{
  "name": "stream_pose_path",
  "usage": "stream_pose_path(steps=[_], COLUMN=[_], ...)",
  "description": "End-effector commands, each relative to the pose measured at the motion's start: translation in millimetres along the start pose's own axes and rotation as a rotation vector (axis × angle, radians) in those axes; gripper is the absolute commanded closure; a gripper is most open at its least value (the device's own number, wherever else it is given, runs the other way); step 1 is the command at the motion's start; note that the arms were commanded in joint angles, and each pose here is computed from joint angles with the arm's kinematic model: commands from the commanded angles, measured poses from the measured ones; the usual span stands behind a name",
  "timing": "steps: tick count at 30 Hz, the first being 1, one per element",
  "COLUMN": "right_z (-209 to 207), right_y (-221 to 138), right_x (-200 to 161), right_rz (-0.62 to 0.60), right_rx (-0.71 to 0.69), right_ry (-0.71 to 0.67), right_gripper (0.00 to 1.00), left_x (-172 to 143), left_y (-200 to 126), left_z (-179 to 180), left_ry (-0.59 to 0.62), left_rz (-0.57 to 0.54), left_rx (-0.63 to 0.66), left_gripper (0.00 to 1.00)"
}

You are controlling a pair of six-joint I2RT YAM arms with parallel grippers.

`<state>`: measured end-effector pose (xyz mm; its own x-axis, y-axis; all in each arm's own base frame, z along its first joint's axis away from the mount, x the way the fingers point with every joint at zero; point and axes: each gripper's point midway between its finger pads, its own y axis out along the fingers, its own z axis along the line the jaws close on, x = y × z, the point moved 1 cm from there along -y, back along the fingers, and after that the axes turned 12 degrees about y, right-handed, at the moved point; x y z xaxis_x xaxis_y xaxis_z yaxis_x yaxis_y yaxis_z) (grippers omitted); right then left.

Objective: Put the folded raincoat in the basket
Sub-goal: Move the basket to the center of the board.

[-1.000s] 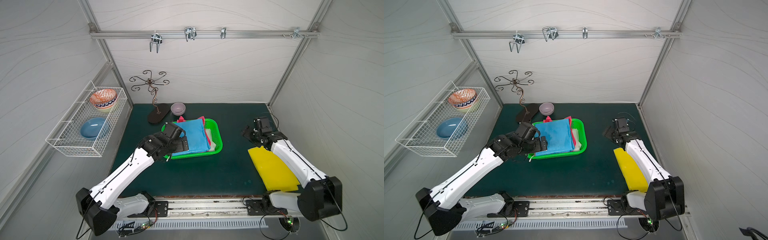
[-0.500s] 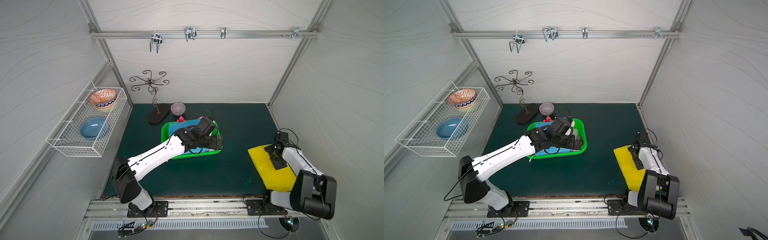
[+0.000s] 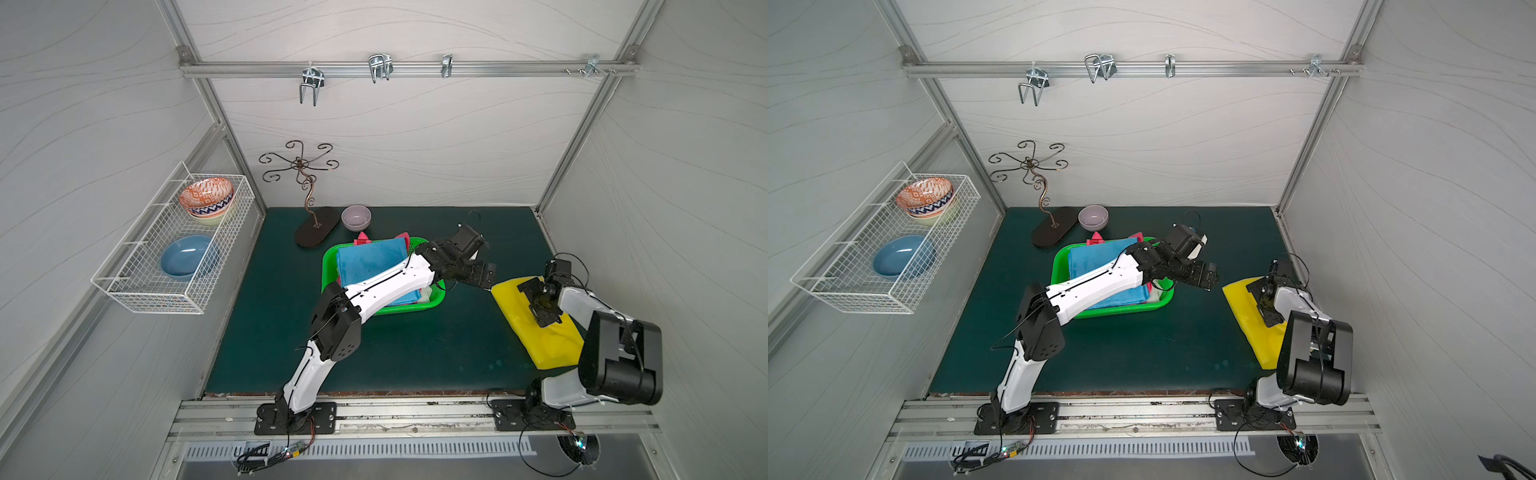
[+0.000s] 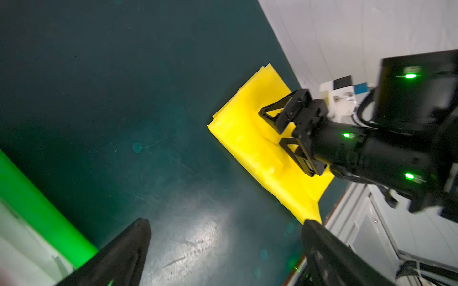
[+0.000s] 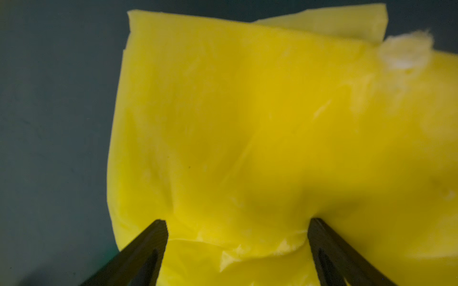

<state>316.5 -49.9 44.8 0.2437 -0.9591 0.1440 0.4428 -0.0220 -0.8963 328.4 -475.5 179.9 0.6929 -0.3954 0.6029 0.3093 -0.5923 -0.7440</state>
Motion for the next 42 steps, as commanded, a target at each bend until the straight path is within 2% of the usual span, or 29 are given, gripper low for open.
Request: stream_pose_path(steps=[1, 5, 9, 15, 20, 26, 29, 33, 37, 42], right_z=[-6.2, 0.8, 9.0, 15.5, 9.8, -2.7, -3.3, -0.7, -6.8, -39.7], right_y=[21.6, 20.1, 17.2, 9.4, -1.3, -22.5, -43.2, -70.7, -83.1, -87.7], right_x=[-49.3, -71.0, -102.8, -154.9, -200.7, -225.5, -227.9, -223.3, -192.8, -129.2], right_rz=[0.213, 0.256, 0.310, 0.412, 0.503, 0.641, 0.681, 0.678, 0.549, 0.306], right_rx=[0.041, 0.069, 0.082, 0.104, 0.106, 0.122, 0.131, 0.155, 0.142, 0.066], right_ry=[-0.045, -0.111, -0.200, -0.336, -0.463, -0.532, -0.583, -0.620, -0.538, -0.311], right_gripper=[0.06, 0.07, 0.07, 0.07, 0.07, 0.07, 0.07, 0.05, 0.05, 0.06], left_x=[-6.9, -16.5, -13.8, -47.4, -67.6, -81.1, -88.3, -95.0, -96.7, -93.7], left_y=[28.5, 27.4, 10.4, 12.7, -8.1, -34.5, -41.5, -40.2, -33.3, -31.9], left_z=[38.1, 72.3, 90.0, 138.0, 175.4, 193.4, 193.9, 176.4, 146.9, 112.7], left_ry=[-0.035, -0.142, -0.125, -0.190, -0.232, -0.260, -0.265, -0.247, -0.279, -0.220], left_rz=[0.012, 0.035, -0.022, 0.087, 0.114, 0.159, 0.181, 0.243, 0.273, 0.256], left_rx=[0.118, 0.140, 0.208, 0.329, 0.439, 0.454, 0.420, 0.300, 0.145, 0.081], left_gripper=[0.01, 0.01, 0.01, 0.02, 0.01, 0.01, 0.01, 0.01, 0.01, 0.01])
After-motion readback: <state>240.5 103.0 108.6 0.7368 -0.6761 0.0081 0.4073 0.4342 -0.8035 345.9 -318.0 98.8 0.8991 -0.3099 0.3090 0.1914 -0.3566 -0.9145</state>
